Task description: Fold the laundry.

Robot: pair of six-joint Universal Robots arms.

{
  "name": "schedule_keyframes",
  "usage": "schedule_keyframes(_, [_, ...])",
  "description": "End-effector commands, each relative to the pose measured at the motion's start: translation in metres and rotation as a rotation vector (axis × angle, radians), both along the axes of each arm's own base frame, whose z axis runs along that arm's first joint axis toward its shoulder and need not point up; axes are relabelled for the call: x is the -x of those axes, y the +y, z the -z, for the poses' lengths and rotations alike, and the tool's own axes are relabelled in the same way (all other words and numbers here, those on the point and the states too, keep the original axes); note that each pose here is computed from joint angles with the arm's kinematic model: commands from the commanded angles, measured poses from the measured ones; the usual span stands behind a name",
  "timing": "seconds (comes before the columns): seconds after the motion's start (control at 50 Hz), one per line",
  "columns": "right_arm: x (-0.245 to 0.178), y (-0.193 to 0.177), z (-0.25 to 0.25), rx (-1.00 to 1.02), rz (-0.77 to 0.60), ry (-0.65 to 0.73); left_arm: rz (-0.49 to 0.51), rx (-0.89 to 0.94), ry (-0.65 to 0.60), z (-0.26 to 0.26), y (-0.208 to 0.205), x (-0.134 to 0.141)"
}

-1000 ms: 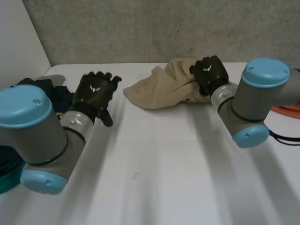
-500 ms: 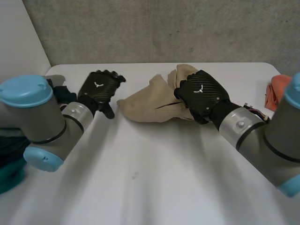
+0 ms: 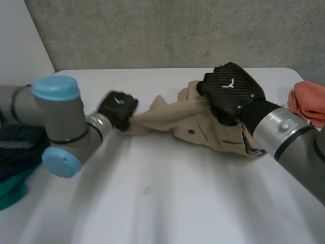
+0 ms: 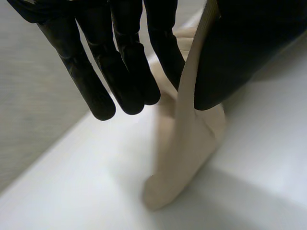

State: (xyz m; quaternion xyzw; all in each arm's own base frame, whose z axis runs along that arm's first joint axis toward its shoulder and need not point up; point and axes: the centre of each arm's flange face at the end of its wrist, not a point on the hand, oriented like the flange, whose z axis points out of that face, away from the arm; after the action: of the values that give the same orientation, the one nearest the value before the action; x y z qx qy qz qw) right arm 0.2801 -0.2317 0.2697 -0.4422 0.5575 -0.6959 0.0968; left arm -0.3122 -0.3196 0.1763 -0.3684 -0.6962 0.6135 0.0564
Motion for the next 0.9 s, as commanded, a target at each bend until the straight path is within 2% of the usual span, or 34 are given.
schedule_keyframes(0.02, [0.012,-0.040,-0.001,-0.037,0.140,0.104,-0.147,0.134,0.076,-0.090,0.030,-0.031])
schedule_keyframes(0.1, [0.012,-0.038,-0.022,-0.057,0.169,0.124,-0.118,0.173,0.063,-0.126,0.073,-0.047])
schedule_keyframes(0.18, [0.014,-0.036,-0.049,-0.045,0.213,0.078,-0.081,0.235,0.032,-0.154,0.114,-0.060])
schedule_keyframes(0.24, [0.018,-0.032,-0.065,-0.044,0.234,0.038,-0.061,0.255,-0.004,-0.160,0.133,-0.065])
schedule_keyframes(0.3, [0.021,-0.029,-0.071,-0.083,0.239,0.025,-0.045,0.203,-0.098,-0.151,0.146,-0.067])
schedule_keyframes(0.38, [0.013,-0.026,-0.049,-0.182,0.204,0.122,-0.052,0.075,-0.207,-0.126,0.142,-0.068])
schedule_keyframes(0.42, [0.005,-0.024,-0.027,-0.236,0.171,0.223,-0.056,0.021,-0.238,-0.109,0.129,-0.062])
schedule_keyframes(0.5, [-0.006,-0.039,0.005,-0.250,0.169,0.324,-0.069,0.006,-0.250,-0.090,0.096,-0.048])
schedule_keyframes(0.56, [-0.014,-0.061,0.014,-0.197,0.224,0.300,-0.088,0.063,-0.219,-0.090,0.068,-0.037])
schedule_keyframes(0.64, [-0.032,-0.102,-0.001,0.011,0.342,0.139,-0.134,0.257,-0.109,-0.119,0.025,-0.018])
schedule_keyframes(0.66, [-0.037,-0.117,-0.021,0.130,0.377,0.033,-0.150,0.358,-0.043,-0.139,0.013,-0.013])
schedule_keyframes(0.7, [-0.041,-0.128,-0.044,0.256,0.390,-0.084,-0.164,0.479,0.035,-0.164,0.004,-0.008])
schedule_keyframes(0.72, [-0.043,-0.131,-0.055,0.318,0.386,-0.143,-0.168,0.542,0.077,-0.177,0.001,-0.007])
schedule_keyframes(0.74, [-0.046,-0.134,-0.079,0.448,0.363,-0.260,-0.179,0.654,0.156,-0.199,-0.003,-0.006])
schedule_keyframes(0.8, [-0.049,-0.131,-0.112,0.627,0.295,-0.420,-0.209,0.889,0.314,-0.243,-0.002,-0.008])
schedule_keyframes(0.82, [-0.051,-0.126,-0.125,0.706,0.244,-0.502,-0.216,0.930,0.341,-0.250,0.000,-0.009])
schedule_keyframes(0.9, [-0.047,-0.131,-0.133,0.726,0.198,-0.563,-0.229,0.953,0.344,-0.251,0.008,-0.011])
